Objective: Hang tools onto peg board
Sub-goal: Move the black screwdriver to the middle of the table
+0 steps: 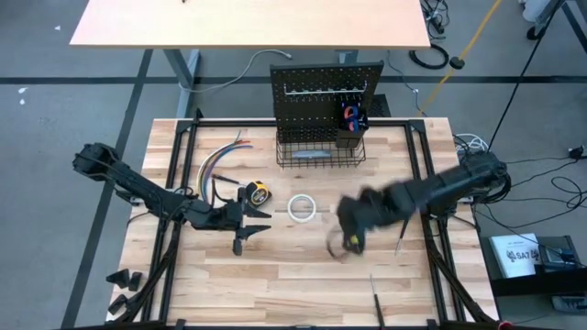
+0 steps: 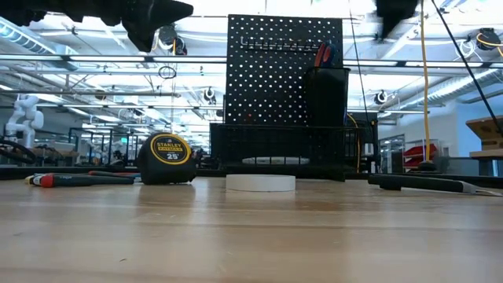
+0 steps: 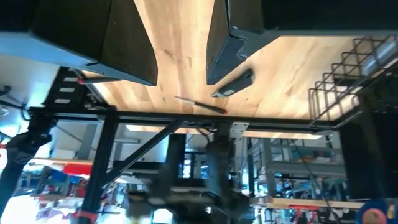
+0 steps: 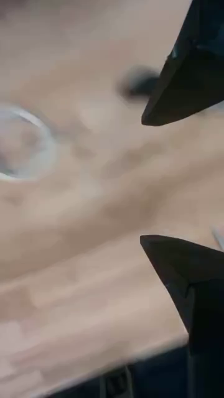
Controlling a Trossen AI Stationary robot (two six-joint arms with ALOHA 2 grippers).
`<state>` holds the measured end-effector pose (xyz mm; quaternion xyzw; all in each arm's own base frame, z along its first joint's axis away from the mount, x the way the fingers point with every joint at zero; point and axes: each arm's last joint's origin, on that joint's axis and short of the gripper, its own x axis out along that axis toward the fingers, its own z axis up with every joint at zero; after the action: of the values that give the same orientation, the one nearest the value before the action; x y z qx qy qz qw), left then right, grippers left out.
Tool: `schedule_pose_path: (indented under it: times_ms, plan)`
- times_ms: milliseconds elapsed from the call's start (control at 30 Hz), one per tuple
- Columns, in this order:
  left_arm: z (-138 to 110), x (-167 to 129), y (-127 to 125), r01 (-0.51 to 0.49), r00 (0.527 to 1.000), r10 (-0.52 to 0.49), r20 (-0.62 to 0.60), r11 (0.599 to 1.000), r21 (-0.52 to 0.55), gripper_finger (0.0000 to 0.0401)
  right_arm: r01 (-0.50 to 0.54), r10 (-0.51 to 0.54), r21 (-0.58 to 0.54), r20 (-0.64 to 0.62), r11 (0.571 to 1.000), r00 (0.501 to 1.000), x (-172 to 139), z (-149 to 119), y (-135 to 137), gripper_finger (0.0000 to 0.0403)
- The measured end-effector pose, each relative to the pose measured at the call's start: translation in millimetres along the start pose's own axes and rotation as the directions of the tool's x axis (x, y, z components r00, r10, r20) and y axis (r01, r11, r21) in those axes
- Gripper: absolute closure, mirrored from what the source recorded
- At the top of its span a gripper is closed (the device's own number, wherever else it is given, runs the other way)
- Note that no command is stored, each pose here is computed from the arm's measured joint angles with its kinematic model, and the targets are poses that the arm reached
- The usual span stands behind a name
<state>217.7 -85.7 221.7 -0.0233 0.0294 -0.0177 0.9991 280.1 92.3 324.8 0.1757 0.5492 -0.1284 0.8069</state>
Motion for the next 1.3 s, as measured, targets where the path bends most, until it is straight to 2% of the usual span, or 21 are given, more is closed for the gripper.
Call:
schedule_pose_path:
  times_ms: [100,200,333,500,633,867,967,1067,1300]
  plan:
    - [1.1,0.0,-0.6,0.017,1.0,-0.017,0.01,1.0,-0.005,0.0258,0.002,0.017,0.172,-0.106,0.985,0.994,6.6,-32.6,20.1,0.011]
    - [1.1,-0.1,-0.8,0.019,1.0,-0.019,0.011,1.0,-0.017,0.0258,0.023,0.037,0.297,-0.193,0.955,0.98,11.1,-66.1,37.6,0.011]
    - [0.8,-1.1,-3.7,0.032,0.999,-0.032,0.008,0.999,-0.03,0.0258,0.054,0.072,0.411,-0.284,0.91,0.956,20.5,-111.3,56.4,0.011]
    - [1.1,-2.1,-6.4,0.047,0.999,-0.047,0.012,0.998,-0.029,0.0258,0.049,0.127,0.521,-0.297,0.852,0.946,38.7,-151.7,71.8,0.011]
    - [3.6,-2.2,-6.6,0.05,0.998,-0.048,0.037,0.998,-0.03,0.0258,0.05,0.181,0.544,-0.363,0.838,0.914,60.5,-174.0,86.5,0.011]
    - [5.0,-2.3,-6.6,0.046,0.998,-0.046,0.051,0.999,-0.013,0.0258,0.186,0.098,0.501,-0.487,0.845,0.868,108.1,-191.6,100.5,0.011]
    - [4.4,-2.2,-6.5,0.046,0.998,-0.045,0.045,0.999,-0.011,0.0258,0.164,0.132,0.473,-0.532,0.865,0.836,122.3,-195.3,108.0,0.011]
    - [4.3,-2.2,-6.4,0.045,0.998,-0.044,0.044,0.999,-0.01,0.0258,0.144,0.155,0.472,-0.538,0.87,0.829,130.8,-196.9,112.7,0.0111]
    - [4.0,-2.2,-6.4,0.044,0.998,-0.043,0.041,0.999,-0.01,0.0258,0.185,0.145,0.485,-0.564,0.855,0.813,144.8,-199.1,114.4,0.0153]
